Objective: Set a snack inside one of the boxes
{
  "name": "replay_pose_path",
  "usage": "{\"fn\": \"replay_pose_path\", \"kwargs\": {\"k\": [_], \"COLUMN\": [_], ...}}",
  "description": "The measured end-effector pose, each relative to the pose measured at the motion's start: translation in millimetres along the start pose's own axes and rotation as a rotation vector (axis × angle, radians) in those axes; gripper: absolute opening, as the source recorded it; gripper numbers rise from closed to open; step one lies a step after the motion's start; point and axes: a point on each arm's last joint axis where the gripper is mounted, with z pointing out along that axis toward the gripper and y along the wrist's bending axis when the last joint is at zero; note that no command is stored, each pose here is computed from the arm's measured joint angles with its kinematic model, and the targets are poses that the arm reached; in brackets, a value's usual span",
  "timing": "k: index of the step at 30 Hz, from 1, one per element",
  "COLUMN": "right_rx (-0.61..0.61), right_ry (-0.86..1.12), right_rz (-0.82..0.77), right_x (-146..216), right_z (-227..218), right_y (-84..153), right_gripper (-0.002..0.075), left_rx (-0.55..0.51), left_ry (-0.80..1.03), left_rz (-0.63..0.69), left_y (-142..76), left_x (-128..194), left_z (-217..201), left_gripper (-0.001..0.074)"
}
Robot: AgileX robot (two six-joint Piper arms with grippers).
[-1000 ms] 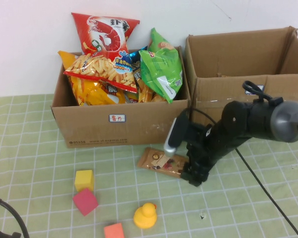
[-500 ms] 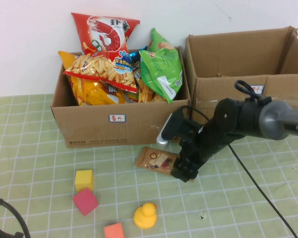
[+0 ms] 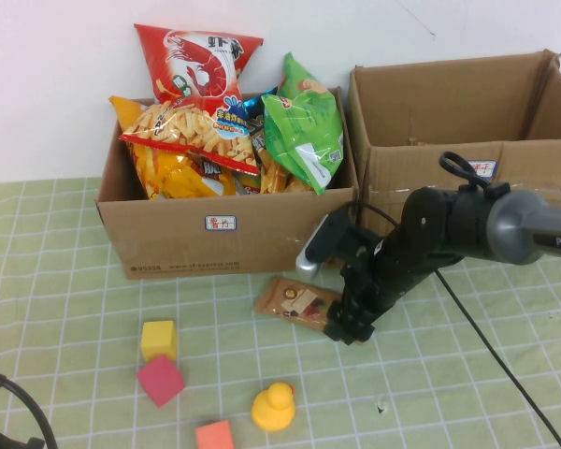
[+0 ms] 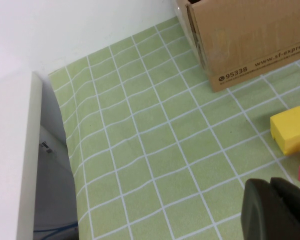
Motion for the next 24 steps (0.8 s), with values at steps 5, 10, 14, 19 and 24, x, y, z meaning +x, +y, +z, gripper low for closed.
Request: {"fn": "replay_pose_path", "kwargs": {"k": [5, 10, 14, 19, 24], "right_rx": [-0.024, -0.047, -0.080, -0.080, -0.046], "right_ry": [0.045, 0.072, 0.100, 0.102, 0.066], "right_rz": [-0.012, -0.011, -0.011, 0.019, 0.063], "right_x": [3.9, 5.8, 6.9, 6.0, -1.2], "right_z": [-0.3, -1.9, -4.1, -6.1, -8.7], "right_y": [2.0, 4.3, 6.8, 6.8, 2.3], "right_gripper": [0.0540, 0.0542, 0.0542, 0.0545, 0.0545], "left_rx": [0.000, 0.000, 0.000, 0.000, 0.001], "left_ry": [0.000, 0.000, 0.000, 0.000, 0.001], "left_rz": [0.000, -0.004, -0.004, -0.004, -0.005], "left_y": [0.0, 0.0, 0.0, 0.0, -0.1], "left_x": [0.0, 0.0, 0.0, 0.0, 0.1], "left_z": [0.0, 0.0, 0.0, 0.0, 0.0], "left_gripper": [-0.0002, -0.0002, -0.0002, -0.0002, -0.0002]}}
